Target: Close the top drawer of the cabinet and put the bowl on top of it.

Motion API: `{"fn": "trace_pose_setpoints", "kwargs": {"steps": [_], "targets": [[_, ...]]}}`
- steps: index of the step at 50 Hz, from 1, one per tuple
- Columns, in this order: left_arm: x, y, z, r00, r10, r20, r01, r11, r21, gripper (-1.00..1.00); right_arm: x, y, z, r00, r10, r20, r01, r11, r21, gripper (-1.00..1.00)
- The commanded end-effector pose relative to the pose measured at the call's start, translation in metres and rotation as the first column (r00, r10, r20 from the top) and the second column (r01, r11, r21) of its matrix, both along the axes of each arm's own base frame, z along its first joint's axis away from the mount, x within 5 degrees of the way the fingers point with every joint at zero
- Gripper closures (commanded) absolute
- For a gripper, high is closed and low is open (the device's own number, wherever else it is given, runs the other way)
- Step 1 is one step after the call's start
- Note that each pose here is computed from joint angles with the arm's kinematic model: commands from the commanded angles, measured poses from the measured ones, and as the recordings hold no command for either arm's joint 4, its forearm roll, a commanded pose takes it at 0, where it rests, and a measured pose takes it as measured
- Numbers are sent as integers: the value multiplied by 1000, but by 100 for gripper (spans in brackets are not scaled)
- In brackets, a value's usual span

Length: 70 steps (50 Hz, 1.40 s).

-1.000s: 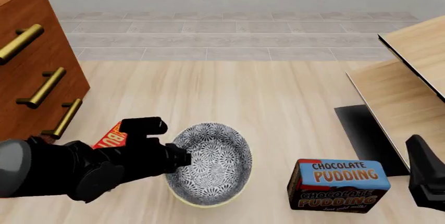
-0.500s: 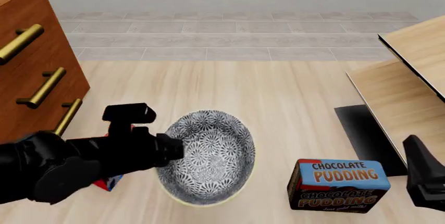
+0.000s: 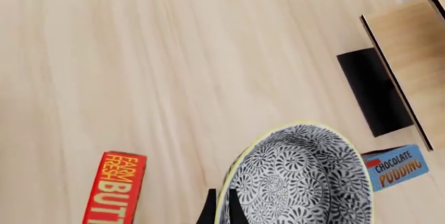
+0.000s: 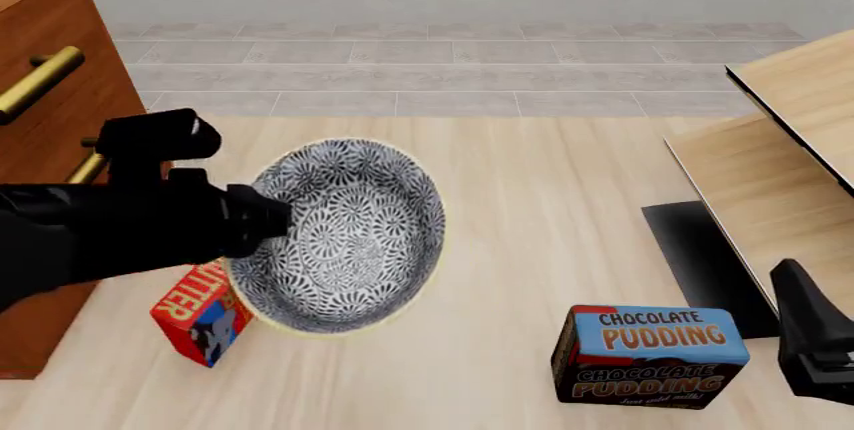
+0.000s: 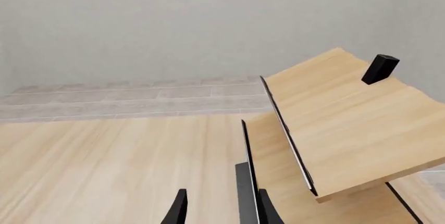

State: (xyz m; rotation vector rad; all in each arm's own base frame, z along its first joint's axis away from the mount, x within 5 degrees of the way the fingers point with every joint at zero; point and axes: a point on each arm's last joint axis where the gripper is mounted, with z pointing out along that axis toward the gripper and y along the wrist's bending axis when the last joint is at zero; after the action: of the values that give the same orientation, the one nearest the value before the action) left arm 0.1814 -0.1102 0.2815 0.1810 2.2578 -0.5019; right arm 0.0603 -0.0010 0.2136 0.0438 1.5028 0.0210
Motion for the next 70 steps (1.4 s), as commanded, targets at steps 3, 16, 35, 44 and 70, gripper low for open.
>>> {"fn": "trace_pose_setpoints", "kwargs": {"steps": [3, 16, 35, 44, 70], "targets": [[2, 25, 34, 996, 89, -3, -89, 996, 29, 100, 0, 0, 0, 1000, 0, 0, 0, 1000, 1, -100], [10, 30, 40, 975, 192, -113, -194, 981, -2, 100, 0, 0, 0, 1000, 0, 1, 0, 1000, 3, -100], [37, 64, 72, 913, 383, -142, -387, 922, 1, 100, 0, 0, 0, 1000, 3, 2, -3, 1000, 1, -100], [57, 83, 90, 874, 460, -155, -463, 886, 22, 100, 0, 0, 0, 1000, 2, 1, -2, 1000, 1, -100], [61, 99, 155, 767, 597, -234, -627, 776, -75, 100, -1, 2, 0, 1000, 24, 3, -24, 1000, -20, -100]]}}
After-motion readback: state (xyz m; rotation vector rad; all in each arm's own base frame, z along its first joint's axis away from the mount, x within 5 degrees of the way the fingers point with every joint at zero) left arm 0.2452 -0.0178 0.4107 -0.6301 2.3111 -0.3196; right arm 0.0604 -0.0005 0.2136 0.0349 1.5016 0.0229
